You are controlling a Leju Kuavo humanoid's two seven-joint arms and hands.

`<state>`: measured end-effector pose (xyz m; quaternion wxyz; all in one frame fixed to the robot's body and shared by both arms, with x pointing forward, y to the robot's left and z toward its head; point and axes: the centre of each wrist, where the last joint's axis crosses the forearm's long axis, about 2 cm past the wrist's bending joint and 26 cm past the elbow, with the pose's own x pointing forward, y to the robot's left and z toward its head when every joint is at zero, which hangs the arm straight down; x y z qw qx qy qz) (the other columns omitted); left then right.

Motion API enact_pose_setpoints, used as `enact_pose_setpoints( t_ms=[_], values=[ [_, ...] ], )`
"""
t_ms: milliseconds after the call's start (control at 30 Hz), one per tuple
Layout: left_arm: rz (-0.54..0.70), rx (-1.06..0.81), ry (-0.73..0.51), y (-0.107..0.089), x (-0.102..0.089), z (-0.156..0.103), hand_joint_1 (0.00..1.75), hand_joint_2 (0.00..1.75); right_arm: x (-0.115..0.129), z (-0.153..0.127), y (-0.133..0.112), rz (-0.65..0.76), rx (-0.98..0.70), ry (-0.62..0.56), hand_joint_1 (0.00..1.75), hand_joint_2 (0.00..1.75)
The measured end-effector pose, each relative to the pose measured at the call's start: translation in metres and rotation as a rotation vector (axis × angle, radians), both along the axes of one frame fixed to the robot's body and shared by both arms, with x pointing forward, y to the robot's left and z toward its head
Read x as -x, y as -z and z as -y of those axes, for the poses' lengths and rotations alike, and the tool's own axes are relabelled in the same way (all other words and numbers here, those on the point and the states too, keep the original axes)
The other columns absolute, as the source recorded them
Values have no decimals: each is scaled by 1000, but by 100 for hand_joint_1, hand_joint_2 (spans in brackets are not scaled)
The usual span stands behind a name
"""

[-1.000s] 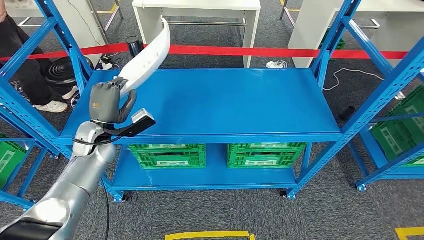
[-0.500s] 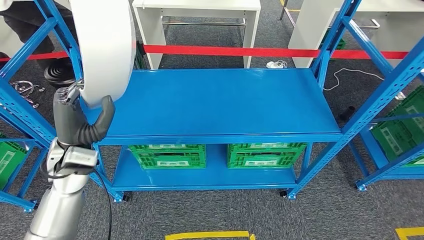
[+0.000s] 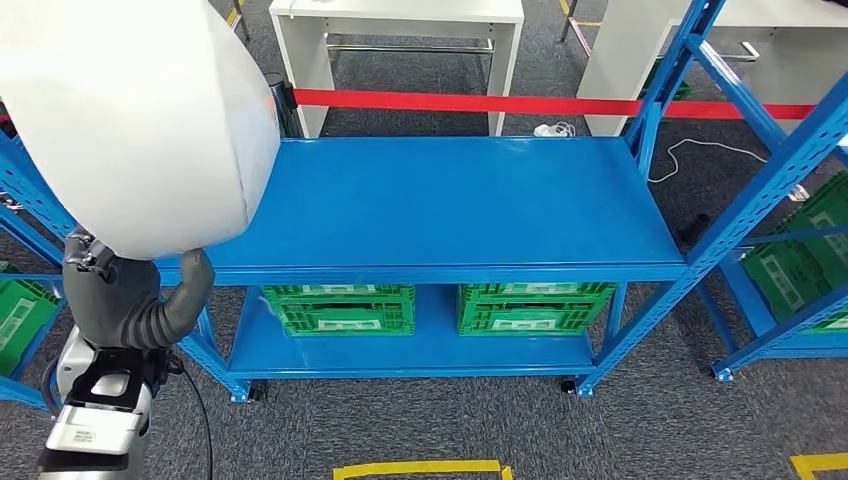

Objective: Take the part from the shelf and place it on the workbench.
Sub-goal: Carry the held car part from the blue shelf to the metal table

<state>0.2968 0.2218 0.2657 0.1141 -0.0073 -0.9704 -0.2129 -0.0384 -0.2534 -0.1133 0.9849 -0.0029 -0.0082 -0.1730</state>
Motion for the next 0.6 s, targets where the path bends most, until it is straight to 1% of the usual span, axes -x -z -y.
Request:
enact_pose_setpoints(
  t_ms=[133,300,367,467,600],
  values=[
    [6,1,-7,1,4,-3,175,175,1,2,0,-8,0,-2,0,0],
    [14,-18,-26,4,7,-8,175,175,4,1,0,17,16,-6,0,0],
    [27,-26,-46,4,8,-11,175,175,4,2,0,32,62,-35,0,0],
    [47,-56,-95,9,12,-14,175,175,5,-1,-1,53,176,-85,0,0],
    [55,-87,-124,14,16,-17,175,175,3,-6,-1,52,244,-95,0,0]
  ],
)
